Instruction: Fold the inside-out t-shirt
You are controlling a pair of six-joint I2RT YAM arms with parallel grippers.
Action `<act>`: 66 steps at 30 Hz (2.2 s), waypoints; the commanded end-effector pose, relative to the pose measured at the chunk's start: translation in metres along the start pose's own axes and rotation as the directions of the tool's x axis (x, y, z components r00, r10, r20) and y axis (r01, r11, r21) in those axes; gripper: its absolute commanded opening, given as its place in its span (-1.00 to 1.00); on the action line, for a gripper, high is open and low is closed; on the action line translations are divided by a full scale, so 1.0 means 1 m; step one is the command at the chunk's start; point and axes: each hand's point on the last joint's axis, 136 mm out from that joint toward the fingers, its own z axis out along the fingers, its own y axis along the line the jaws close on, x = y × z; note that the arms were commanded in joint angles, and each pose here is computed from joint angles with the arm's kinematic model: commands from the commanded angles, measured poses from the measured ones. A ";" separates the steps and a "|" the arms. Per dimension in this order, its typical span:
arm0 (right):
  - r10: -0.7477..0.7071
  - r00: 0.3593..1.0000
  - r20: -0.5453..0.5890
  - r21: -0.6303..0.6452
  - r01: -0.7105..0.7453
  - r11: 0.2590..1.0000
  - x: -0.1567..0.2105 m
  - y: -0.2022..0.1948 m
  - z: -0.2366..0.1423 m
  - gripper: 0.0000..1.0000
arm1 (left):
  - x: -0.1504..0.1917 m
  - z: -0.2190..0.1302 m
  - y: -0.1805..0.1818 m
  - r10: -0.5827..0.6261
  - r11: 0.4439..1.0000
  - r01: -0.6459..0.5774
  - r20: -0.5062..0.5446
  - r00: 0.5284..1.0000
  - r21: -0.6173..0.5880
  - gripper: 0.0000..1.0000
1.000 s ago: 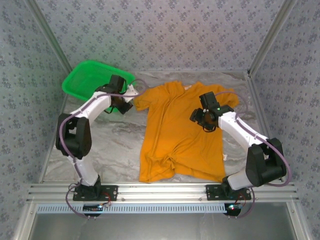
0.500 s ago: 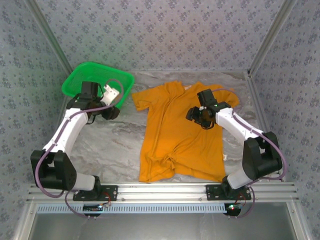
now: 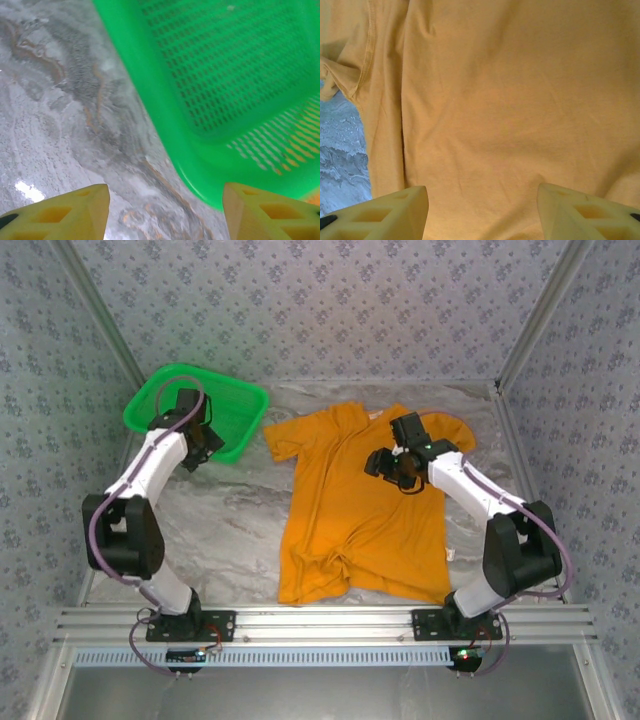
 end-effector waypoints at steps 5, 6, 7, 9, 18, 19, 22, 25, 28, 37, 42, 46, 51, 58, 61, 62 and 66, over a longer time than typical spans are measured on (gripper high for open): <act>-0.058 0.998 -0.023 -0.024 0.057 0.998 0.008 0.018 0.003 0.22 | -0.019 0.037 0.012 -0.052 0.980 0.055 0.019 0.998 -0.189 -0.02; -0.062 0.998 -0.026 -0.027 0.062 0.998 0.009 0.019 0.003 0.23 | -0.020 0.040 0.015 -0.038 0.980 0.041 0.020 0.999 -0.196 -0.15; -0.066 0.997 -0.028 -0.028 0.065 0.998 0.010 0.020 0.002 0.23 | -0.022 0.043 0.016 -0.007 0.982 0.010 0.019 1.000 -0.186 -0.32; -0.070 0.997 -0.033 -0.029 0.070 0.997 0.013 0.021 0.001 0.23 | -0.027 0.044 0.017 0.094 0.983 -0.091 0.013 0.996 -0.157 -0.43; -0.115 0.992 -0.049 -0.055 0.112 0.992 0.023 0.019 -0.001 0.23 | -0.059 0.042 0.091 0.360 0.928 -0.368 -0.115 0.926 -0.062 -0.52; -0.117 0.992 -0.052 -0.058 0.114 0.992 0.024 0.019 0.000 0.23 | -0.066 0.044 0.104 0.372 0.920 -0.384 -0.127 0.919 -0.084 -0.52; -0.118 0.991 -0.063 -0.074 0.113 0.991 0.025 0.020 0.003 0.24 | -0.082 0.052 0.126 0.460 0.872 -0.478 -0.157 0.874 -0.105 -0.47; -0.124 0.989 -0.080 -0.093 0.116 0.989 0.028 0.023 0.001 0.24 | -0.097 0.054 0.137 0.581 0.779 -0.608 -0.189 0.792 -0.154 0.01; -0.127 0.988 -0.085 -0.099 0.119 0.988 0.031 0.022 -0.001 0.24 | -0.118 0.046 0.133 0.594 0.765 -0.617 -0.167 0.787 -0.188 0.12; -0.106 0.989 -0.107 -0.064 0.100 0.993 0.043 0.006 -0.001 0.24 | -0.107 -0.035 0.010 0.301 0.951 -0.300 0.002 0.954 0.068 0.16; -0.087 0.991 -0.099 -0.063 0.081 0.995 0.040 0.004 -0.004 0.24 | -0.058 -0.014 -0.071 0.320 0.939 -0.318 0.005 0.947 0.134 0.17; -0.090 0.993 -0.072 -0.059 0.086 0.995 0.035 0.006 -0.013 0.24 | -0.044 0.024 -0.095 0.391 0.920 -0.391 -0.009 0.920 -0.012 0.23; -0.083 0.995 -0.055 -0.047 0.081 0.996 0.035 0.002 -0.018 0.24 | -0.048 0.060 -0.096 0.385 0.914 -0.384 -0.020 0.923 -0.133 0.26; -0.071 0.996 -0.057 -0.048 0.068 0.997 0.038 0.000 -0.019 0.24 | -0.040 0.084 -0.100 0.510 0.849 -0.510 -0.037 0.859 -0.139 -0.14; -0.073 0.996 -0.057 -0.047 0.070 0.996 0.038 0.000 -0.019 0.24 | -0.031 0.086 -0.101 0.628 0.772 -0.629 -0.042 0.777 -0.093 -0.34; -0.074 0.996 -0.054 -0.049 0.071 0.996 0.037 0.001 -0.020 0.24 | -0.031 0.085 -0.098 0.658 0.746 -0.659 -0.043 0.752 -0.093 -0.40; -0.075 0.996 -0.051 -0.049 0.072 0.996 0.037 0.001 -0.022 0.24 | -0.029 0.081 -0.072 0.729 0.680 -0.732 -0.067 0.682 -0.053 -0.60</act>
